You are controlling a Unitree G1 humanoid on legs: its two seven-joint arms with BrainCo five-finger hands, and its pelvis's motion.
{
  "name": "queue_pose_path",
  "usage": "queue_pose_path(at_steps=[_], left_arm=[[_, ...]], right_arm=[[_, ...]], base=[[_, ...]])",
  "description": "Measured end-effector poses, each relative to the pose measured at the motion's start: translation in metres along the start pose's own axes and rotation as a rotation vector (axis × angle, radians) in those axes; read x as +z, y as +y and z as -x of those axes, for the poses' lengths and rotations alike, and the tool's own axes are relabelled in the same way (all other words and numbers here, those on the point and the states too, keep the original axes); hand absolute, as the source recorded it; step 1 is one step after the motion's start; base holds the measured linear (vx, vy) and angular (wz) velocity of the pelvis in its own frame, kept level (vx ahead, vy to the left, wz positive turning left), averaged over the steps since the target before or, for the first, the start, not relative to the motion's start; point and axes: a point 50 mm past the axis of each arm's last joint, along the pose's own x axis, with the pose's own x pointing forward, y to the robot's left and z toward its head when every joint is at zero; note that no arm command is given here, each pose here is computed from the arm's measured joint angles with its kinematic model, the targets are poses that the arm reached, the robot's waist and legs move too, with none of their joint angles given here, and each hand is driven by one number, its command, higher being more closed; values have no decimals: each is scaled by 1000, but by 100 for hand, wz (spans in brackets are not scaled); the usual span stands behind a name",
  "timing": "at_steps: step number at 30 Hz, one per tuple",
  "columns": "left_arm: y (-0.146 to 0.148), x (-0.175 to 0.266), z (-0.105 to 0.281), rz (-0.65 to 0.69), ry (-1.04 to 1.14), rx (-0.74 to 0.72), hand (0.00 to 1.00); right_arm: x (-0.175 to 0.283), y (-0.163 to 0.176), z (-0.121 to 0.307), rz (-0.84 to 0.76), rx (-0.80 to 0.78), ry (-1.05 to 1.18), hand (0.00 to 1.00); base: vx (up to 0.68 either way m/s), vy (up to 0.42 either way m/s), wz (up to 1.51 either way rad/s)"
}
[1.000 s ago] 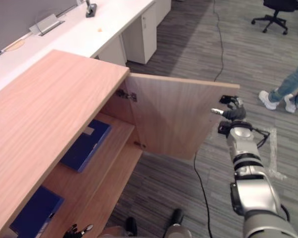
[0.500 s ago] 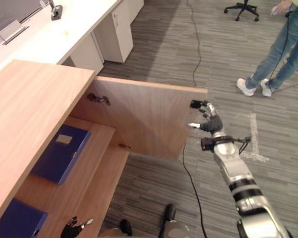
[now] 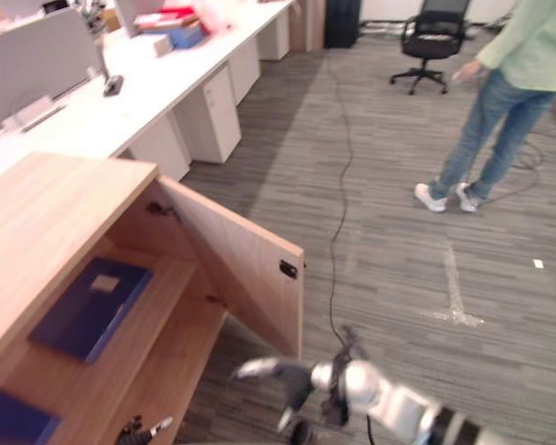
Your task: Walk over to the cabinet, pick up the folder, carry it to the office cabinet, place the folder inside the office cabinet, then close the office cabinet door
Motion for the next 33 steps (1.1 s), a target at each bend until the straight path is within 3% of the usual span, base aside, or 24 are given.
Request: queue_pose_path(at_steps=[6, 18, 28, 33], left_arm=[[24, -27, 8, 26, 89, 74, 0], [20, -19, 4, 34, 73, 49, 0], [25, -5, -2, 16, 36, 46, 0], [21, -1, -3, -8, 28, 24, 0]], right_arm=[[-15, -10, 21, 47, 10, 119, 0], [-21, -4, 24, 28, 21, 144, 0], [-100, 8, 61, -50, -9, 558, 0], [-116, -14, 80, -22, -205, 685, 0]], base=[[74, -39, 24], [76, -5, 0], [78, 55, 2], [40, 31, -1]])
